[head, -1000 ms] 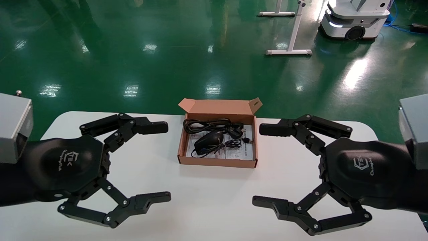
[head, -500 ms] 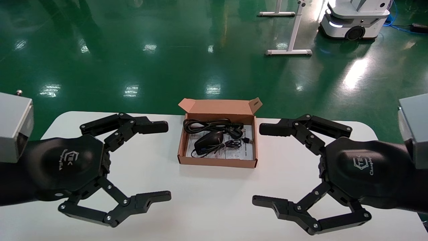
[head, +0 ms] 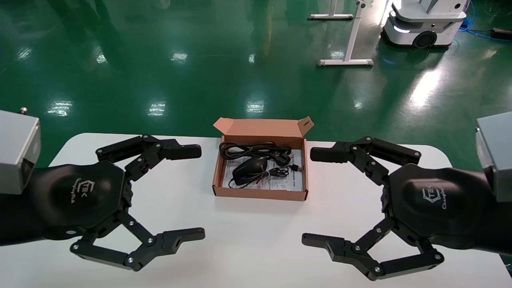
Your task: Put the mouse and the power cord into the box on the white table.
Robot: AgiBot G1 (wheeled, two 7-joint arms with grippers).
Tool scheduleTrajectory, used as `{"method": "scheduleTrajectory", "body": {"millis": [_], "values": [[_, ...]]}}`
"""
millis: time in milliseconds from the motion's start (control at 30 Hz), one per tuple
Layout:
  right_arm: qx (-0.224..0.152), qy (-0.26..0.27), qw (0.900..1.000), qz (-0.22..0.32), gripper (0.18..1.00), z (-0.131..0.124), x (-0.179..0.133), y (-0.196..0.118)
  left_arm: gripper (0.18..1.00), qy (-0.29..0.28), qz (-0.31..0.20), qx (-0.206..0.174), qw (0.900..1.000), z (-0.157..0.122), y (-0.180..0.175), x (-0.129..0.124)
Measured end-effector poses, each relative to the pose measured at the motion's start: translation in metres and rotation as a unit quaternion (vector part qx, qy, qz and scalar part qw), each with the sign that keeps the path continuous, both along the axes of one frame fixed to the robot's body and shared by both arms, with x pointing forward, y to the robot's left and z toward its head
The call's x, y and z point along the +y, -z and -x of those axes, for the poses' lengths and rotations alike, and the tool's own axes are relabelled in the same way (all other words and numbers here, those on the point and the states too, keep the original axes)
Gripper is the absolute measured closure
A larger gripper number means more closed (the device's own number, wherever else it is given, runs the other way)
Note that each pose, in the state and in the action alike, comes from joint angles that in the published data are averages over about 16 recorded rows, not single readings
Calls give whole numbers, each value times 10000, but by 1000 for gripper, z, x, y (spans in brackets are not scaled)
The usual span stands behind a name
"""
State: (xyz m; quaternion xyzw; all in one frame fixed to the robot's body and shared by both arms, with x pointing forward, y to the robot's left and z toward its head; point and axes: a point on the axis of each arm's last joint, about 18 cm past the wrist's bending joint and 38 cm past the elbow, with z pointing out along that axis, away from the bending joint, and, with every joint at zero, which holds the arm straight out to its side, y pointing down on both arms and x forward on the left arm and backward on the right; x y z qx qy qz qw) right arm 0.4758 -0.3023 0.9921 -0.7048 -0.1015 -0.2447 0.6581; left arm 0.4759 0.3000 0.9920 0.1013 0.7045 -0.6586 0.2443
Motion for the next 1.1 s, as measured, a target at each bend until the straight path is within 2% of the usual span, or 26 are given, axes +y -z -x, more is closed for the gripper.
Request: {"method": "scheduleTrajectory", "body": {"millis": [1100], "values": [[-1, 1, 10000, 0, 178, 0, 0, 0, 184, 0, 0, 0, 10000, 0, 0, 0]]}}
